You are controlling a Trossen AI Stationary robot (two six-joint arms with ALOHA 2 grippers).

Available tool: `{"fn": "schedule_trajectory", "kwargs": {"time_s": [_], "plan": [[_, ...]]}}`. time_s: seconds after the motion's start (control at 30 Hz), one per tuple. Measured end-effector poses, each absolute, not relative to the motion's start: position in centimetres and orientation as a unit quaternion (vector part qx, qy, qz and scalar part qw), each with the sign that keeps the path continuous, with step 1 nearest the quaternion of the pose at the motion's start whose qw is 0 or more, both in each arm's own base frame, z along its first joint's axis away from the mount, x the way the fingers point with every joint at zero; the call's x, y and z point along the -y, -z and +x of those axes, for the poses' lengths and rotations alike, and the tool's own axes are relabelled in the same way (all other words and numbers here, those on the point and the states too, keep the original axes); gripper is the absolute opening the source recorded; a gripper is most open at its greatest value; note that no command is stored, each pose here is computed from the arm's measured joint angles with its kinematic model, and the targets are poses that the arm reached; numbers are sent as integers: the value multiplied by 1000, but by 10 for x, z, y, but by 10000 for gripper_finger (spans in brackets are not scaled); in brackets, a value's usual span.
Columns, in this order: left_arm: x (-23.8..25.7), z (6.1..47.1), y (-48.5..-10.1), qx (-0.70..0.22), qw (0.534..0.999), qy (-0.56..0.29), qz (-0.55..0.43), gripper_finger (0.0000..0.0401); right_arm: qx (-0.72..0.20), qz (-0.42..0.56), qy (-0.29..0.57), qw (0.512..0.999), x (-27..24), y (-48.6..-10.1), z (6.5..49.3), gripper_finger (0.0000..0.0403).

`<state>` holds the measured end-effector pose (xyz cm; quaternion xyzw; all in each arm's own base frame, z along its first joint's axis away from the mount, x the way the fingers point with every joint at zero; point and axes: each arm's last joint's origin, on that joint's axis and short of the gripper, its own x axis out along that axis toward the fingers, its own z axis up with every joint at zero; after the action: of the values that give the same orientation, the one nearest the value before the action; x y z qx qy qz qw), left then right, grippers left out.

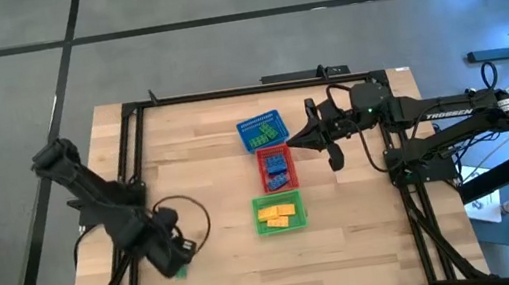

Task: Sort & place blocks by color
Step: Put the green game piece into the blue basket

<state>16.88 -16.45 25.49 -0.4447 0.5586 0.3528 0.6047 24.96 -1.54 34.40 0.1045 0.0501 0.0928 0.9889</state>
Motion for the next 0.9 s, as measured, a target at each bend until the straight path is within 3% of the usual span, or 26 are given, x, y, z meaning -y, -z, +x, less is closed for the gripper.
{"fn": "schedule_trajectory", "kwargs": {"time_s": [0.33, 0.9], "plan": [[207, 178, -215, -545, 571, -392, -472, 177, -53, 93, -93, 990, 15, -343, 250, 1], [205, 175, -176, -547, 555, -406, -478, 177, -61, 87, -93, 990, 15, -341, 249, 1]]}}
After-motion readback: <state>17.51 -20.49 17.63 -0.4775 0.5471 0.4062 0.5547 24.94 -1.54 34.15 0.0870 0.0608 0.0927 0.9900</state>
